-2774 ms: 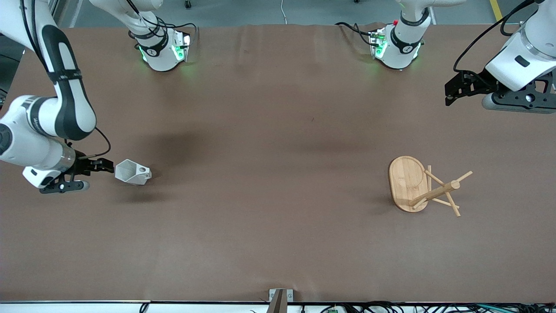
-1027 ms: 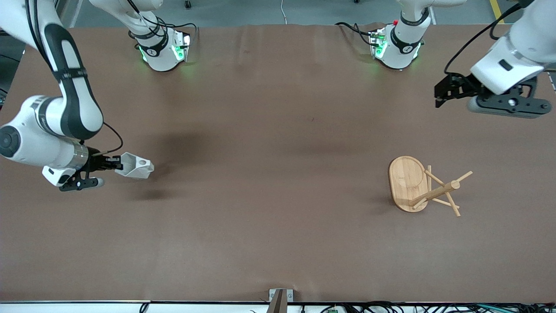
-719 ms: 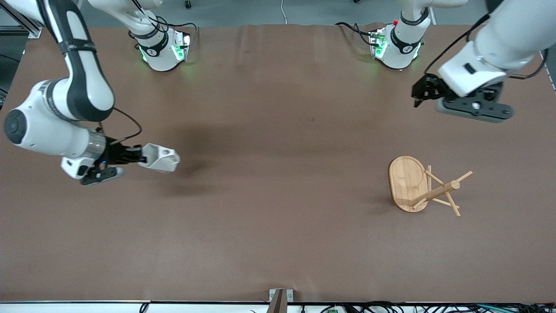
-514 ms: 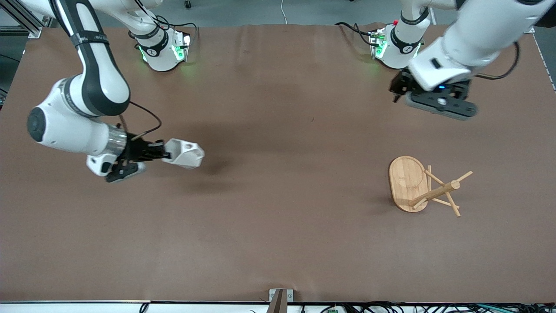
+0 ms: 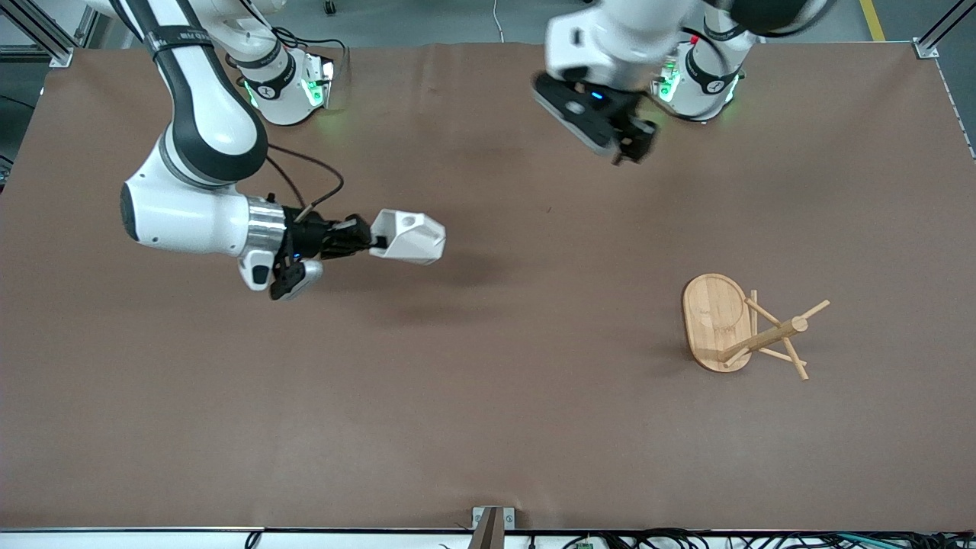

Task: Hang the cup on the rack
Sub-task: 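Lift the cup with the right gripper while the left gripper approaches, then grasp the cup rim with the left gripper from the right gripper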

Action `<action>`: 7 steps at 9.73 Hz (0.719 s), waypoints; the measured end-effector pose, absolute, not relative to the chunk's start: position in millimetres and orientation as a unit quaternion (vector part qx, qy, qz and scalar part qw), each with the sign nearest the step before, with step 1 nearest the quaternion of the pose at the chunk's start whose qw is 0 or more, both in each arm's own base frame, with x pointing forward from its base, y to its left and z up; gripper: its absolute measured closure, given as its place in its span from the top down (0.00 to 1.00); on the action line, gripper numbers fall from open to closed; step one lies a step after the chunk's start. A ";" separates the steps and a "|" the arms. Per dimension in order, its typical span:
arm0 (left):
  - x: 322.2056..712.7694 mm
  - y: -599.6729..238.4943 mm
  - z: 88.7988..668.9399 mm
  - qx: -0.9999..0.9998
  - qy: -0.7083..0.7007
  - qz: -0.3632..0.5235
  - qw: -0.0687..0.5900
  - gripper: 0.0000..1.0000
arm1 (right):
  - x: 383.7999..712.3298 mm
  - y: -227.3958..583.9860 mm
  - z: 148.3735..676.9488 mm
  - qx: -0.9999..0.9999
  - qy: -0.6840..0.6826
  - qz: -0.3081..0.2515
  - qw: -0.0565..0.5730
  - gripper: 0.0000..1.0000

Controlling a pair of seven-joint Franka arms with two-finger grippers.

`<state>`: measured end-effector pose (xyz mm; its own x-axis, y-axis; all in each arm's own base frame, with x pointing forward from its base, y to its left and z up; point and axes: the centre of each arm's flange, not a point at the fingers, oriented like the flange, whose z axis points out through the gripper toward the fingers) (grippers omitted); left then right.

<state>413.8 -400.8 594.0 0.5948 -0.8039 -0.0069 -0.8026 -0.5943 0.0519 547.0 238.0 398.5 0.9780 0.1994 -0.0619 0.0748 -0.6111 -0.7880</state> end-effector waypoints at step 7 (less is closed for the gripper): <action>386.1 -477.4 579.7 0.798 -0.597 0.063 0.057 1.00 | 514.6 287.0 396.8 -0.803 -0.122 0.148 0.564 0.04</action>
<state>386.1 -477.4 579.7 0.2796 -0.9452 0.1687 -0.9596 -0.2811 0.0154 514.6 287.0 396.8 0.9263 0.3632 -0.1001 0.0290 -0.3337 -0.9422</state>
